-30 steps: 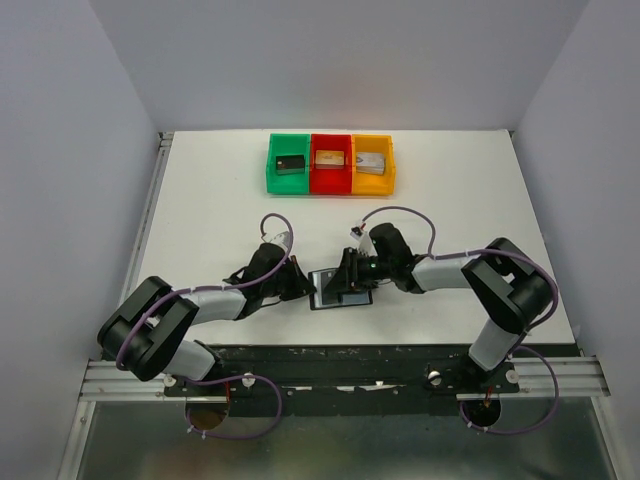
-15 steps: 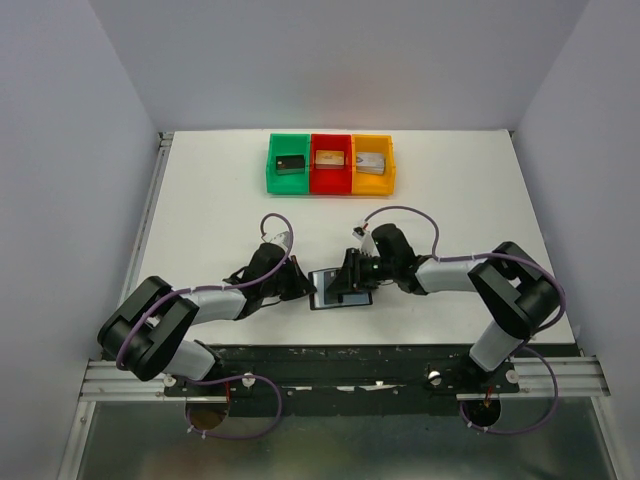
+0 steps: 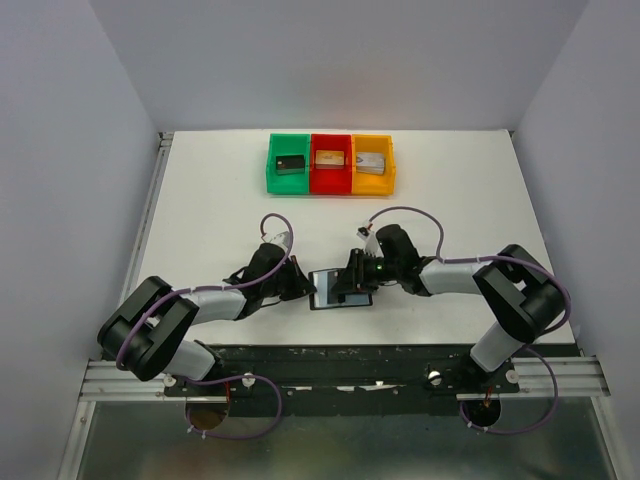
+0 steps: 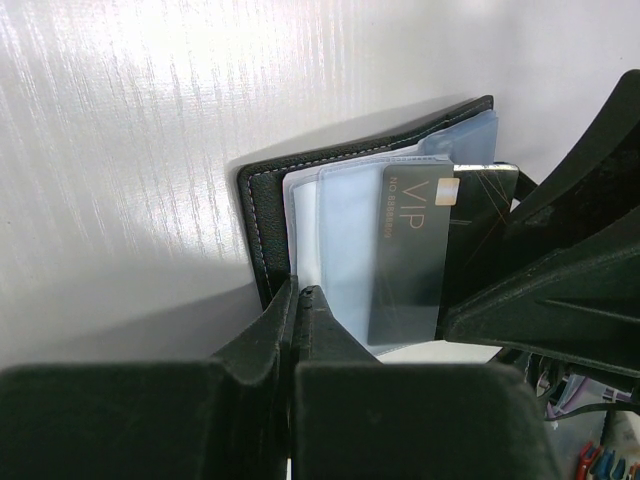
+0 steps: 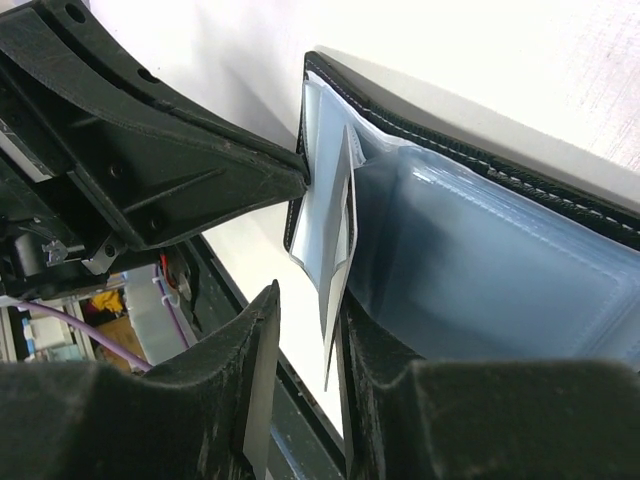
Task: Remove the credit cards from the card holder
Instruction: Remove the credit card from the card holder.
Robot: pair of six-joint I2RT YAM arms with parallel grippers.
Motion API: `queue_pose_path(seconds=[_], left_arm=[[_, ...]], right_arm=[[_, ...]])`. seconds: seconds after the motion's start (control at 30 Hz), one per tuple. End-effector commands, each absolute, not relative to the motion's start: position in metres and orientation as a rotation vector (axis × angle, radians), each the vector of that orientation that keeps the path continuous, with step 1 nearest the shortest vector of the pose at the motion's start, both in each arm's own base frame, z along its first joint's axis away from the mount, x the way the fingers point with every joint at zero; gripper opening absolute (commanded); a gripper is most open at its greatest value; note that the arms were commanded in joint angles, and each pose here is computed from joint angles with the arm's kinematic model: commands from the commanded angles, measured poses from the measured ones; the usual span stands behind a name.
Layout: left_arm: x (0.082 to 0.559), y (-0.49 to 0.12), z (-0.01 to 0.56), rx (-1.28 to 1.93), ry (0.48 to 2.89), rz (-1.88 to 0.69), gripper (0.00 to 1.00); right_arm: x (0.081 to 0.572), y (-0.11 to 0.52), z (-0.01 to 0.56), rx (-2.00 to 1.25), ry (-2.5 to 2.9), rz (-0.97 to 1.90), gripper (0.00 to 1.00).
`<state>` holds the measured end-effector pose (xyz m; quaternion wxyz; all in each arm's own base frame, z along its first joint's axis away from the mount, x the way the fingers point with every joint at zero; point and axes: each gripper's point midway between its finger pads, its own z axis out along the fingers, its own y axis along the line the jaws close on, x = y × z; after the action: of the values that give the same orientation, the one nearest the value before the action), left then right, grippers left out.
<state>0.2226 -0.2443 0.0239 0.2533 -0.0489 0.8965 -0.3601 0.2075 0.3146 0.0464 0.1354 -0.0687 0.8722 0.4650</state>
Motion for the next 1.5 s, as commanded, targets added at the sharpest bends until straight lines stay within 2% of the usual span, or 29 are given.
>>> queue_pose_path(seconds=[0.0,0.77,0.87,0.97,1.47], left_arm=[[0.196,-0.211,-0.02,-0.168,2.606,-0.772,0.0],[0.193,-0.208,-0.019,-0.167,2.597,-0.766,0.0],[0.193,-0.208,-0.018,-0.165,2.596,-0.77,0.0],[0.194,-0.208,-0.017,-0.161,2.593,-0.77,0.0],[0.199,-0.217,0.001,-0.124,2.545,-0.829,0.0]], right_arm=[[0.208,0.309,0.048,-0.194,2.515,1.322,0.35],[0.213,0.297,0.048,-0.132,2.518,1.274,0.18],[0.213,0.296,0.048,-0.13,2.52,1.27,0.12],[0.215,0.294,0.047,-0.12,2.529,1.249,0.01],[0.213,0.267,0.05,-0.119,2.563,1.096,0.0]])
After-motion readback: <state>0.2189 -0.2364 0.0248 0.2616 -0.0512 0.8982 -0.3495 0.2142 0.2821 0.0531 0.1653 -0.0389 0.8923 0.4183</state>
